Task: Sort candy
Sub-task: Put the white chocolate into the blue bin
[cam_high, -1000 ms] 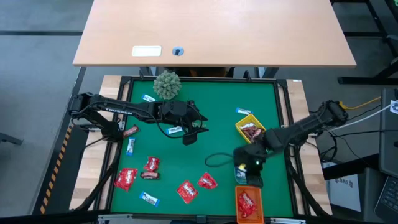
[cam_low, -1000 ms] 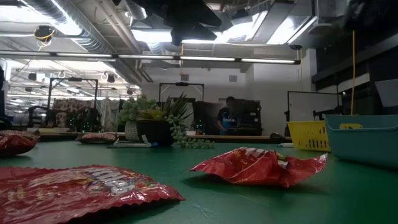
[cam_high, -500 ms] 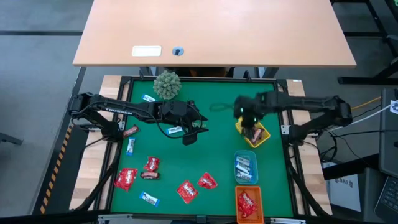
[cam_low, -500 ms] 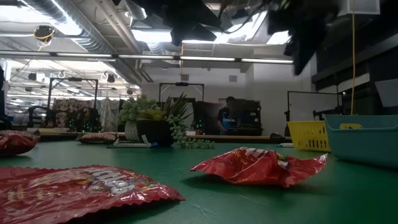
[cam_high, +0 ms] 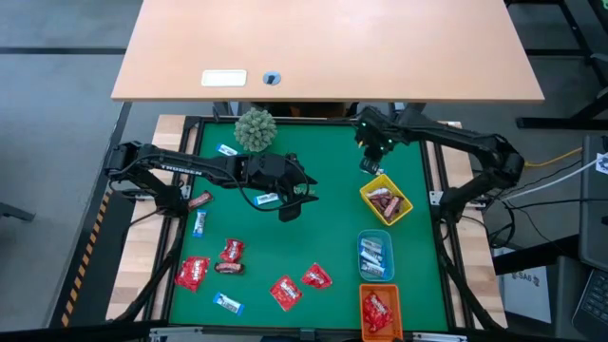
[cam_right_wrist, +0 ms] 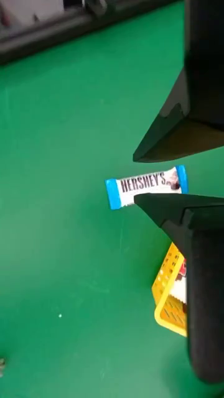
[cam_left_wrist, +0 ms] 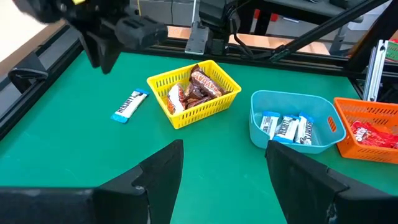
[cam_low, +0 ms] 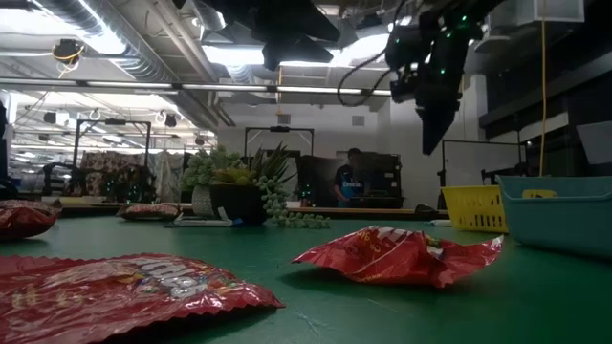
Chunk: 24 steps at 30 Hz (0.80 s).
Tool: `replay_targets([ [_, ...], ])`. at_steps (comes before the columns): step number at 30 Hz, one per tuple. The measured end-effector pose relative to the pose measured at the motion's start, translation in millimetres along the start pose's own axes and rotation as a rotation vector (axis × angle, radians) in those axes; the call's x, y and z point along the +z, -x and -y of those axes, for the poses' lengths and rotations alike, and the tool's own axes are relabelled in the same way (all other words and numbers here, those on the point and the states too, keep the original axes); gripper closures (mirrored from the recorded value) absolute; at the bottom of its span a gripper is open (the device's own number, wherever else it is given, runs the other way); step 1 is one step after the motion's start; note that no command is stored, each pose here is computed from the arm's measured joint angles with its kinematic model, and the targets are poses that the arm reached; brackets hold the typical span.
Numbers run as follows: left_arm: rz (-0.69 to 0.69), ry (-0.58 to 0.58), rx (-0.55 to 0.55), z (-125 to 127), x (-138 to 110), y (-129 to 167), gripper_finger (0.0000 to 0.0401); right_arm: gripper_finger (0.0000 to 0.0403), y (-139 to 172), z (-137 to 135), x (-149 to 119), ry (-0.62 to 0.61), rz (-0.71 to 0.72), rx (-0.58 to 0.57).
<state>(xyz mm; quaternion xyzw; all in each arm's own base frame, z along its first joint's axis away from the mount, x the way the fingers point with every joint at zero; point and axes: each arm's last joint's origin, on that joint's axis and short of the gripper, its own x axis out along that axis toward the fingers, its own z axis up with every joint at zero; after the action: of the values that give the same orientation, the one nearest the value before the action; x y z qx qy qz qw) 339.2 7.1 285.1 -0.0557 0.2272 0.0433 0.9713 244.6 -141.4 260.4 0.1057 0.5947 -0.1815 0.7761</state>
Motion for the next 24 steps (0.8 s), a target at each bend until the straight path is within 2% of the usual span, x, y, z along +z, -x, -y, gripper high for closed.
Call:
replay_targets([
  [5,0.0,0.0,0.0,0,0,0,0.0177,0.03,-17,2,4,-0.009,-0.055,0.042],
  [13,0.0,0.0,0.0,0,0,0,0.0177,0.0195,-48,2,5,-0.002,-0.19,0.036],
  [16,0.0,0.0,0.0,0,0,0,0.0177,0.0169,-61,2,6,0.026,-0.238,0.035],
  [20,0.0,0.0,0.0,0,0,0,0.0177,0.0158,-75,1,6,0.046,-0.294,0.052],
  [24,0.0,0.0,0.0,0,0,0,0.0177,0.0157,-86,2,5,0.055,-0.339,0.017],
])
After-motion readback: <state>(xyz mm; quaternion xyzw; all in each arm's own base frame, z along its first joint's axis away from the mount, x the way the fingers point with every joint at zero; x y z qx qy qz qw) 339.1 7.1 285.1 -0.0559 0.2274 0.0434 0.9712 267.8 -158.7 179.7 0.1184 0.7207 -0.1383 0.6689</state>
